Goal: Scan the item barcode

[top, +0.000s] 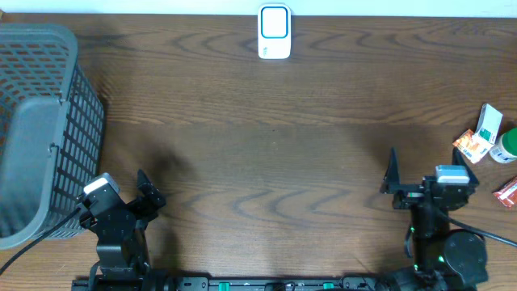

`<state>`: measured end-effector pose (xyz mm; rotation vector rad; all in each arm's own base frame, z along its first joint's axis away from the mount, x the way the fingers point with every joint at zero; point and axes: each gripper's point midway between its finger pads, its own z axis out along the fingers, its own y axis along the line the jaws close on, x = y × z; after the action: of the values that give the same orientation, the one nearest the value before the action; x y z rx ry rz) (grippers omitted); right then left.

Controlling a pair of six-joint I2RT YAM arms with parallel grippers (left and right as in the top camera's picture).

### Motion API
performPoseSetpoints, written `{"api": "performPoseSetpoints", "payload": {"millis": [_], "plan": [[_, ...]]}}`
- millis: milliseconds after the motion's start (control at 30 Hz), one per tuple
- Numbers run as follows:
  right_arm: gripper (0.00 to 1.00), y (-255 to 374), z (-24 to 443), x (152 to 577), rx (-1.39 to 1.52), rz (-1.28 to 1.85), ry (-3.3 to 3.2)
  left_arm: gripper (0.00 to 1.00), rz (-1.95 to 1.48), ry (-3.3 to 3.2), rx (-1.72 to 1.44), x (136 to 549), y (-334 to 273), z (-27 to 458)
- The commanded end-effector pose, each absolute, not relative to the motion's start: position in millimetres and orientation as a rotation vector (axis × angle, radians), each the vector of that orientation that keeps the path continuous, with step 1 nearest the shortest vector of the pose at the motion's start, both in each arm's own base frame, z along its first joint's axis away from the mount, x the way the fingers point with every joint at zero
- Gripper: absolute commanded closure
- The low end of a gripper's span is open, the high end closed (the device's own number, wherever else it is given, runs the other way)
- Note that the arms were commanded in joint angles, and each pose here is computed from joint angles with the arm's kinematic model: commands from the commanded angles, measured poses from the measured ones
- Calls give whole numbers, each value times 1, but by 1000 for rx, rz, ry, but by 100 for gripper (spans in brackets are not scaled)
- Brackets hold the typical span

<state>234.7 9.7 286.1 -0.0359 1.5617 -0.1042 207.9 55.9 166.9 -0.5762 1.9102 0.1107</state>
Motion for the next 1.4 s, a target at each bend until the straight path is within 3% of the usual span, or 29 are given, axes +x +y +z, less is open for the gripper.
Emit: {"api": "performPoseSetpoints", "payload": {"millis": [0,400,767,1367], "plan": [[1,16,266,240,-96,-52,1546,1,114,1905,-584,207,57,167],[1,-13,225,239,29,-68,1446,1,114,1905,-584,207,57,167],[1,-32,159,244,161,-71,1629,1,114,1905,-584,207,57,167],[1,-27,157,245,139,-47,1638,2,114,1905,-584,207,57,167]]}}
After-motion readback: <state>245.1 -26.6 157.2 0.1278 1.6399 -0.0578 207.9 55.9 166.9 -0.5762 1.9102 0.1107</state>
